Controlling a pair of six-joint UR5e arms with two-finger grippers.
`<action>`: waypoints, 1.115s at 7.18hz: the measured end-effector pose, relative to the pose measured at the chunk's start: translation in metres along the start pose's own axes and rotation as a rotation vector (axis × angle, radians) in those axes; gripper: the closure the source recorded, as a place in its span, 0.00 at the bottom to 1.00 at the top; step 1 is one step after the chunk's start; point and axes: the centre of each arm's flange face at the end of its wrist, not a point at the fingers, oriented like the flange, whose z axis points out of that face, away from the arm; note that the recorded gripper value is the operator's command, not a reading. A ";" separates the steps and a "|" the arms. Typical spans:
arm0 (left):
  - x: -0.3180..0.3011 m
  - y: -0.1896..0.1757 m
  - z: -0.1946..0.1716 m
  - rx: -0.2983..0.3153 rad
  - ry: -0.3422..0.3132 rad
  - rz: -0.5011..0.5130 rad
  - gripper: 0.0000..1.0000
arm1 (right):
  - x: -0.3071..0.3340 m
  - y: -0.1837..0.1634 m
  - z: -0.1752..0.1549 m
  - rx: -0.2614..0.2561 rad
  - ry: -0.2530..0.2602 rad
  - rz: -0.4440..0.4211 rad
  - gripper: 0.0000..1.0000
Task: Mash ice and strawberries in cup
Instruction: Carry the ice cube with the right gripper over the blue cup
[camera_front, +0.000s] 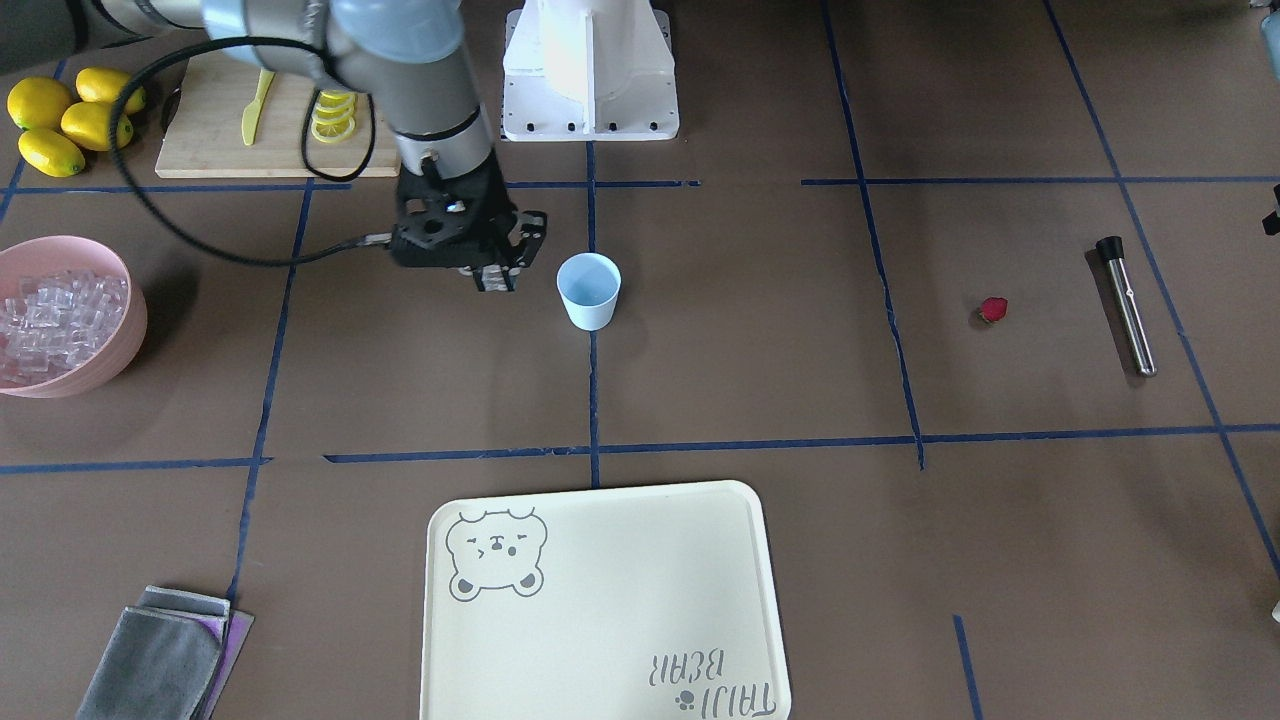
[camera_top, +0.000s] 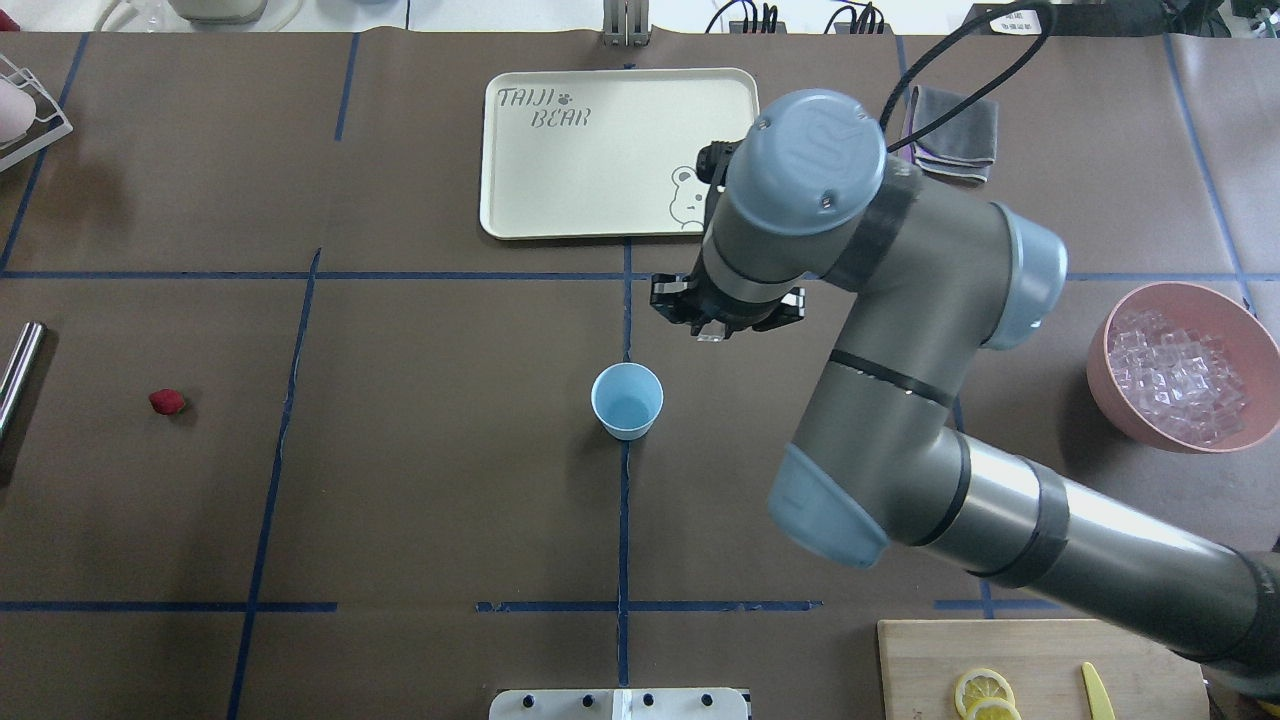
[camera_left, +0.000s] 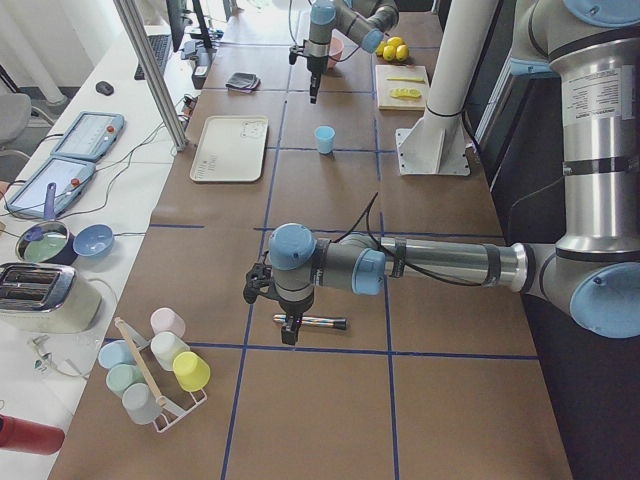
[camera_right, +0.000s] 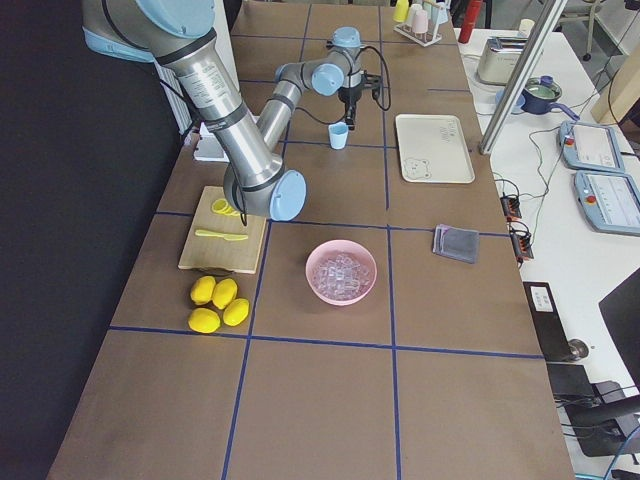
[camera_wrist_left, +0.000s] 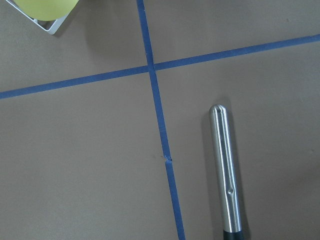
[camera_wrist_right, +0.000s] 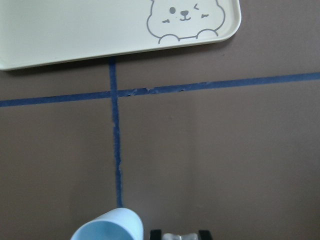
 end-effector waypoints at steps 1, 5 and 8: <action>0.000 0.000 0.000 0.001 0.000 0.001 0.00 | -0.034 0.030 0.007 0.006 0.023 0.019 1.00; 0.001 -0.001 -0.001 0.003 0.003 0.003 0.00 | -0.067 0.064 0.049 0.034 0.094 0.030 0.99; 0.002 -0.001 -0.001 0.003 0.003 0.003 0.00 | -0.070 0.058 0.062 0.065 0.081 0.027 0.02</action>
